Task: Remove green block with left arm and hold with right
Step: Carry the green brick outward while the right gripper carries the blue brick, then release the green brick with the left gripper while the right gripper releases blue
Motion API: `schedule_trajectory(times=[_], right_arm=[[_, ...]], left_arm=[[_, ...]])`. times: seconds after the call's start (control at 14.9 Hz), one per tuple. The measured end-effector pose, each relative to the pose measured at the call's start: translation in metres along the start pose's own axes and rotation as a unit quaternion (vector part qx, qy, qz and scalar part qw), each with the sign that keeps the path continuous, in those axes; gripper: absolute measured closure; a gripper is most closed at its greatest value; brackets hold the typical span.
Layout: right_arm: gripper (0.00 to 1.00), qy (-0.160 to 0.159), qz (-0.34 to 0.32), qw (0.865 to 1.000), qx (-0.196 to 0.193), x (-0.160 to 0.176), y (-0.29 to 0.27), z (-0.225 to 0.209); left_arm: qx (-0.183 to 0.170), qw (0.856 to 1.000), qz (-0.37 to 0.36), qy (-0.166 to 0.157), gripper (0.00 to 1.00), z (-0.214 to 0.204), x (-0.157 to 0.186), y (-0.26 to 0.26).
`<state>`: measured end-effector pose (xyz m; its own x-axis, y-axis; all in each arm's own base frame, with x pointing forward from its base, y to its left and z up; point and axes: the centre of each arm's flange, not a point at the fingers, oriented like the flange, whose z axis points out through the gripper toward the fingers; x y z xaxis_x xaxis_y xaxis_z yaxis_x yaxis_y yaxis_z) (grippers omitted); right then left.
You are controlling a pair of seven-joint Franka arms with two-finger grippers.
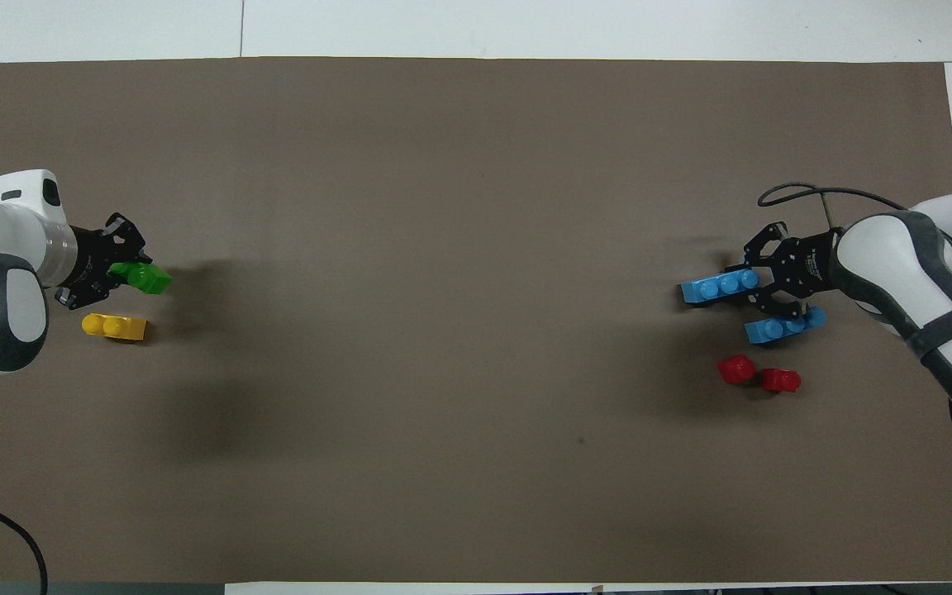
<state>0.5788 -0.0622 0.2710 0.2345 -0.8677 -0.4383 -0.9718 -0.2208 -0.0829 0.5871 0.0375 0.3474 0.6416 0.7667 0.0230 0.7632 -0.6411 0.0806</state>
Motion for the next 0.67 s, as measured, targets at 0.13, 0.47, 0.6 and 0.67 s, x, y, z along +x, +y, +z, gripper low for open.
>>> schedule_trajectory(times=[0.13, 0.47, 0.6, 0.67], right_arm=[[0.65, 0.004, 0.003, 1.000, 0.003, -0.003, -0.002, 0.001], [0.65, 0.010, 0.010, 1.000, 0.006, -0.005, -0.001, 0.002], [0.65, 0.011, 0.014, 1.000, 0.007, -0.007, -0.002, 0.003], [0.65, 0.013, 0.018, 1.000, 0.007, -0.009, -0.003, 0.004]], left_arm=[[0.000, 1.000, 0.000, 0.000, 0.66, 0.010, 0.002, 0.001], [0.003, 1.000, -0.001, -0.002, 0.66, 0.034, 0.006, 0.003], [0.003, 1.000, -0.002, -0.001, 0.66, 0.035, 0.007, 0.003], [0.003, 1.000, 0.000, -0.001, 0.66, 0.035, 0.008, 0.002]])
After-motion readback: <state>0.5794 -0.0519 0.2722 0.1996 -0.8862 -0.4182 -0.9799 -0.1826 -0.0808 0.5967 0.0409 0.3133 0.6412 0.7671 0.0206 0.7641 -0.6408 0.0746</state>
